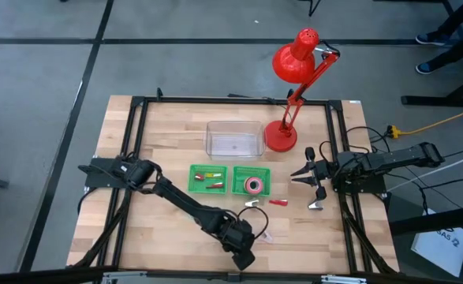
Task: Pick and place Stapler, Stapler remover, tape
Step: Put the green stapler into the left green bin
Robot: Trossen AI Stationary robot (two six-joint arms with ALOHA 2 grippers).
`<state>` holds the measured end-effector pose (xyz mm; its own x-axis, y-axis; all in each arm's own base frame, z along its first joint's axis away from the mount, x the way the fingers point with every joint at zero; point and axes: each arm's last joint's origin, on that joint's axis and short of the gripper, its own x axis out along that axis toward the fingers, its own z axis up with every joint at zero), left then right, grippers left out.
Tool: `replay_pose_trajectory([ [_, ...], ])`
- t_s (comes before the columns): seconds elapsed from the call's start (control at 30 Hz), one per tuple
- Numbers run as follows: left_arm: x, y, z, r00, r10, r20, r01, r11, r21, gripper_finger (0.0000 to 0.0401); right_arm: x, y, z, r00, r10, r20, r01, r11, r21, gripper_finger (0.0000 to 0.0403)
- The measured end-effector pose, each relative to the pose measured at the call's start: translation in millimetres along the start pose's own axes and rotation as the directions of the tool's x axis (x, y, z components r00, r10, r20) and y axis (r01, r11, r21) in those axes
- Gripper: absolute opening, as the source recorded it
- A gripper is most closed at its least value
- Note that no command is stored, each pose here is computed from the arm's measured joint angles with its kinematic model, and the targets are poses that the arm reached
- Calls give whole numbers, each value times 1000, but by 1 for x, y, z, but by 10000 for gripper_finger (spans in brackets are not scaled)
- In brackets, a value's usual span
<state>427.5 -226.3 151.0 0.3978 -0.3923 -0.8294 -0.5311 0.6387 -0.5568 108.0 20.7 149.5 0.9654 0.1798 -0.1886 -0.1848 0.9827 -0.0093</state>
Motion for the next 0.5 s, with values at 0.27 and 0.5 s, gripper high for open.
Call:
replay_pose_trajectory([
  [0.27, 0, 6, -1, 998, 65, -10, -65, 998, -11, 210, 0, 0, 0, 1000, 0, 0, 0, 1000, 0, 72],
  [0.5, -5, 11, -2, 990, 137, 25, -137, 991, 9, 210, 0, 0, 0, 1000, 0, 0, 0, 1000, 0, 72],
])
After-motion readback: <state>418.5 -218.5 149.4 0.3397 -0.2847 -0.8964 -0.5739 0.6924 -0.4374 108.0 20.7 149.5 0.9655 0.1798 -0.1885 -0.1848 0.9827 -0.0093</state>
